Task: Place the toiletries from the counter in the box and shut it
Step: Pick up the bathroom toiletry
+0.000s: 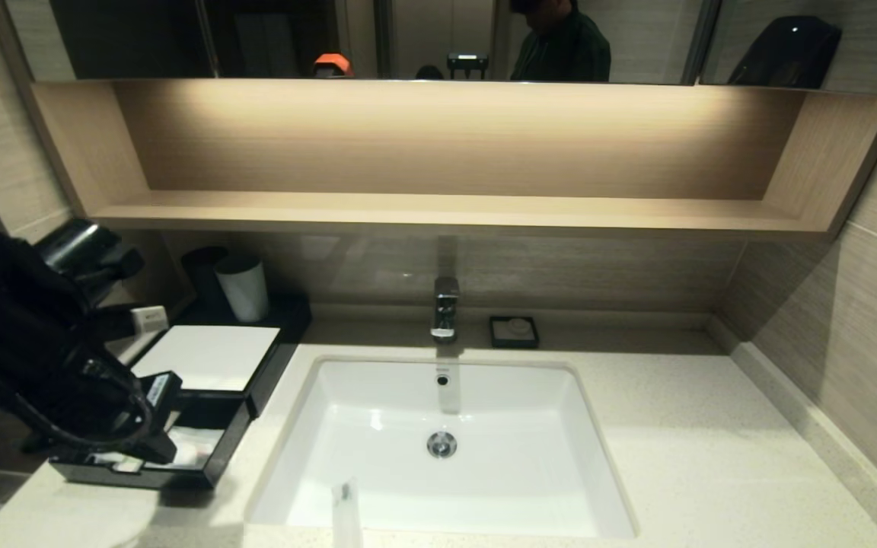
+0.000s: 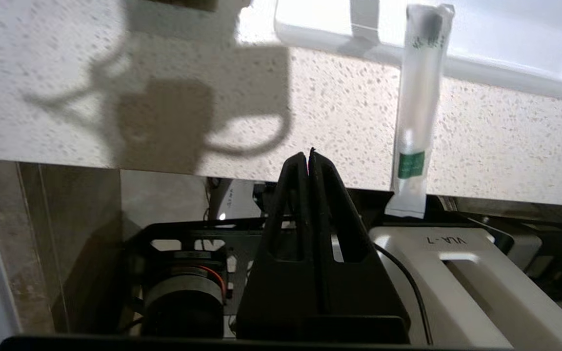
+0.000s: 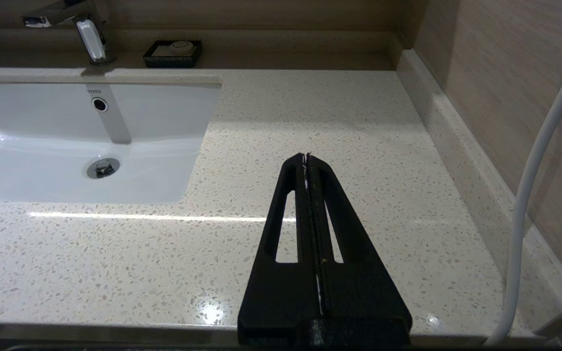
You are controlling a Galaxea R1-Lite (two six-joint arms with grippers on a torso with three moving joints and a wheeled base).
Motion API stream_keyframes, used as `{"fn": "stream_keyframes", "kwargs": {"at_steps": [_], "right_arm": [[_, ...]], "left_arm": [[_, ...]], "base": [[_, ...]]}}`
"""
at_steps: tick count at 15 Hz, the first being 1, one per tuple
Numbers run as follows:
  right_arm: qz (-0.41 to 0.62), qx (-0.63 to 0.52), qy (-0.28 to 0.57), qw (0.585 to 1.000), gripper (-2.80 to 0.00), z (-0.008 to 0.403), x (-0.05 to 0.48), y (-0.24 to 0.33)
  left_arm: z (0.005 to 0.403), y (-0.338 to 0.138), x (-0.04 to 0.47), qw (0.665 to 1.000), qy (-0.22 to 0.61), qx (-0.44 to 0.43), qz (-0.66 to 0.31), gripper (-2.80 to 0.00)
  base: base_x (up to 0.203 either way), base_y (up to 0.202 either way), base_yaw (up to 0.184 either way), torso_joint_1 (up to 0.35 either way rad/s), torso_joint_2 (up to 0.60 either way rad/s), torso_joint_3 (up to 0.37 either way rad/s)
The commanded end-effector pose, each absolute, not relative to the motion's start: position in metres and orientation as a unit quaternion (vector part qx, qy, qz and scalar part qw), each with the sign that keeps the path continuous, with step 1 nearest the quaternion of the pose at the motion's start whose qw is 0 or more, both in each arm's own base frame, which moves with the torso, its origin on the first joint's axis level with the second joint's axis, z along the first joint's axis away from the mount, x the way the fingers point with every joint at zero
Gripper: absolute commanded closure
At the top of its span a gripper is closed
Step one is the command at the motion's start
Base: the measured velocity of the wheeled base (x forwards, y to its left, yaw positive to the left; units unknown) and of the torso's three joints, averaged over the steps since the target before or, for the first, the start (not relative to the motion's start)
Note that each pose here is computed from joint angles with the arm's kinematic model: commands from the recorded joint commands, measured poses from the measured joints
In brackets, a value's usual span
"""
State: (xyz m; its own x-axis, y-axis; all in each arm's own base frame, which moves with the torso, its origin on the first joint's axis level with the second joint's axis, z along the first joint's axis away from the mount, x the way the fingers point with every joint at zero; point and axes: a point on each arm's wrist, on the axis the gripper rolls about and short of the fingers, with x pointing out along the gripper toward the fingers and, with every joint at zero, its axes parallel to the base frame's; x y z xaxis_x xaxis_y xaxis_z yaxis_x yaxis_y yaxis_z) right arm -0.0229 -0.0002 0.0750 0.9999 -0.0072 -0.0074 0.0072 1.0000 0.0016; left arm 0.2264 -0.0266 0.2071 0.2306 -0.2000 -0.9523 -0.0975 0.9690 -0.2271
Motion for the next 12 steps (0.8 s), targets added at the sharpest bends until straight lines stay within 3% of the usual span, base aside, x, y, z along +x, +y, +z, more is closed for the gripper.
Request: {"fn": "stream_keyframes", "kwargs": {"at_steps": [1, 4, 8, 12], "right_arm": [[-0.003, 0.001, 0.004, 1.000, 0.00, 0.075, -0.023, 0.000], [-0.004, 0.001, 0.004, 1.000, 0.00, 0.075, -0.023, 0.000], [-0.004, 0.001, 0.004, 1.000, 0.00, 0.075, -0.023, 0.000], [-0.003, 0.001, 0.004, 1.000, 0.00, 0.075, -0.023, 0.000]], "left_arm": [[0.203, -0.049, 0.215, 0.758, 0.641, -0.116, -0.048, 0.00], [0.188, -0.065, 0.197, 0.731, 0.673, -0.103, -0.053, 0.00], [0.199, -0.065, 0.163, 0.744, 0.656, -0.116, -0.060, 0.00], [0.205, -0.082, 0.134, 0.734, 0.659, -0.157, -0.051, 0.00]], "base": [[0.000, 0.000, 0.000, 0.000, 0.00, 0.000], [0.000, 0.000, 0.000, 0.000, 0.00, 0.000], [0.000, 0.000, 0.000, 0.000, 0.00, 0.000], [0.000, 0.000, 0.000, 0.000, 0.00, 0.000]]}}
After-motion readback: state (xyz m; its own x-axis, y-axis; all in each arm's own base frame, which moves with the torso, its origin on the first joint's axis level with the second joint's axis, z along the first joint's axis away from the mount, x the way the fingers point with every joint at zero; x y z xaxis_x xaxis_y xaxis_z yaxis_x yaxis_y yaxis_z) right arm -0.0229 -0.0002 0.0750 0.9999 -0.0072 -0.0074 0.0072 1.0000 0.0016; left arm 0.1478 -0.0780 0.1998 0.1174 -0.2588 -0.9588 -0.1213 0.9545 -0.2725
